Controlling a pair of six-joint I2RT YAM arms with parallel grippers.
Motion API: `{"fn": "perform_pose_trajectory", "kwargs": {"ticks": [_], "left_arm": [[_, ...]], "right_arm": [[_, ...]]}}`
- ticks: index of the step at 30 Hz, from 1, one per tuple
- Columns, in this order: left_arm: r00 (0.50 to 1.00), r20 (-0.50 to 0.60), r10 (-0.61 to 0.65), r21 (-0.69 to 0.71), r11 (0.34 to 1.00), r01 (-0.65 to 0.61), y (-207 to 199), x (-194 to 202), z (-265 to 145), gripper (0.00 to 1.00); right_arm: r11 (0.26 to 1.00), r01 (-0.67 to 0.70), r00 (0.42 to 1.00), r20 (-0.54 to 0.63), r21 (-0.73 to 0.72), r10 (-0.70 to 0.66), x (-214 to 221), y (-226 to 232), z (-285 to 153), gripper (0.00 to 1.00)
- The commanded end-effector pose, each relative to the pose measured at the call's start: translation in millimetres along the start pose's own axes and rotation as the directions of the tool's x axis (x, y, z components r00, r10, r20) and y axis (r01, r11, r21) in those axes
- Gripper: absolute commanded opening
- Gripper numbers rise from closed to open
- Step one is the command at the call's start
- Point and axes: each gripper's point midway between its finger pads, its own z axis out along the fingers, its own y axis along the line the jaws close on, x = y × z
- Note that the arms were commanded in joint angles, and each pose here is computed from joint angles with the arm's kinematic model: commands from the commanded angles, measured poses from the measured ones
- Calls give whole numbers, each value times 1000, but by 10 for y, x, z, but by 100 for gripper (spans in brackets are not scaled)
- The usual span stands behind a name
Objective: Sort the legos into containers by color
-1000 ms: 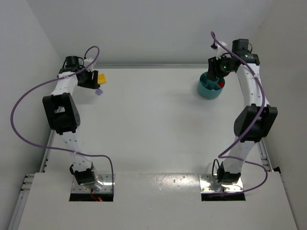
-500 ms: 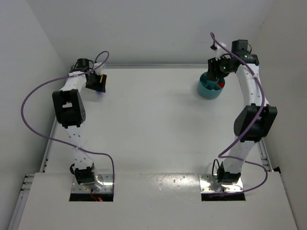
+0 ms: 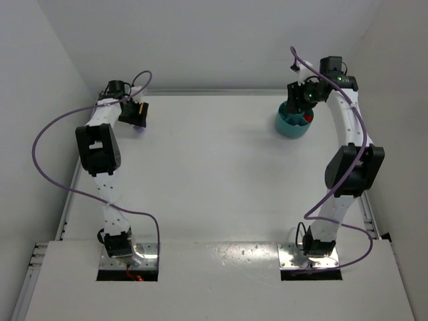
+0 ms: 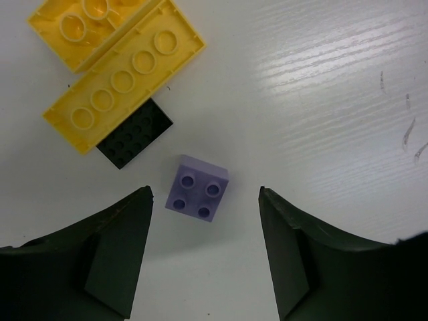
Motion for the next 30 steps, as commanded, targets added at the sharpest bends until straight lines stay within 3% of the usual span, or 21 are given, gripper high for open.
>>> {"fn": "perform_pose_trajectory", "kwargs": {"ticks": [1,8,15,21,24,26,30], "left_arm": [[1000,6,-3,-15,1000,3,28,-53,59,69],[1000,-19,-8,-16,1000,8,36,37,151,64],[999,-25,23,-3,1000,-23,23,73,168,52],[999,3,38,76,996,-38,-146,56,80,37],[999,26,38,184,982,-42,-392,107,-17,34],[987,146,66,282,954,-106,-642,-92,-304,34],[953,297,61,419,888,-188,-1269,-108,-895,34]], "right_arm": [[999,-1,1000,5,-37,2,-5,55,96,48],[999,5,1000,7,-52,-5,-22,109,113,48],[997,-8,1000,-2,-83,8,11,181,178,48],[984,-61,997,28,-169,67,-2,391,228,48],[954,-154,985,39,-257,169,16,586,245,48],[910,-228,965,44,-348,258,6,808,254,49],[789,-342,911,28,-510,412,11,1219,191,50]]}}
